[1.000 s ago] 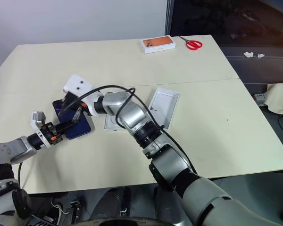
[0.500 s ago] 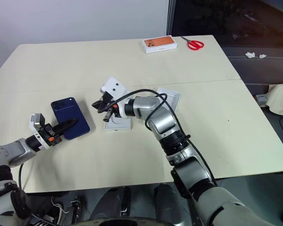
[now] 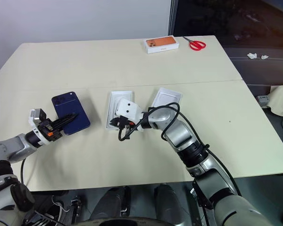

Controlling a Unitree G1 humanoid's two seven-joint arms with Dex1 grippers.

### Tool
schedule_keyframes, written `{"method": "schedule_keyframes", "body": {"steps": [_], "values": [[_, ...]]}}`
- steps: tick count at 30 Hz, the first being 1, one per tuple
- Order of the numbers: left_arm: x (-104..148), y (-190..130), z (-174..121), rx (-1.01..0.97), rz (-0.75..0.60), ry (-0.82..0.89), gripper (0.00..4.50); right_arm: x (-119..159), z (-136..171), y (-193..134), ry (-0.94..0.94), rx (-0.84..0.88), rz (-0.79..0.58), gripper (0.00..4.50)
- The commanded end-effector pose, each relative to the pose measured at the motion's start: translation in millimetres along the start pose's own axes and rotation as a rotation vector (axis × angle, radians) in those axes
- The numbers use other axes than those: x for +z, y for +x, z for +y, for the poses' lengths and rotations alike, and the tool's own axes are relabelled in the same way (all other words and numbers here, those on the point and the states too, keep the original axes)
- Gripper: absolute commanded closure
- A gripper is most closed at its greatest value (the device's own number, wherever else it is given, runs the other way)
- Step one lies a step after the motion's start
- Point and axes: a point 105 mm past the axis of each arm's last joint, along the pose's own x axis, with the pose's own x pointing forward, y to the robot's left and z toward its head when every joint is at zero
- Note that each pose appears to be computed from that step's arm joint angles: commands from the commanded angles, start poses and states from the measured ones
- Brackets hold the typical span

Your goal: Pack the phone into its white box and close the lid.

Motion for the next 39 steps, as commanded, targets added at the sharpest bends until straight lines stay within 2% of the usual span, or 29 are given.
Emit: {"method": "schedule_keyframes", "body": {"steps": [1,21,39], "values": [[14.0,-7.5,-17.5,-0.061,-0.053,0.043,4.5,8.9,2.5,1.4,-0.064,0.023,0.006,2.21],[7.1,-3.8,-13.8,-0.058,-0.044,0.057,4.5,-23.2,-8.4,8.3,-0.087,0.075,0.179,2.21],[-0.3,-2.3,-15.2,-0.061,-0.024,0.066,4.5,-20.9,-14.0,7.4,-0.091,0.062,0.198,2.21]]}}
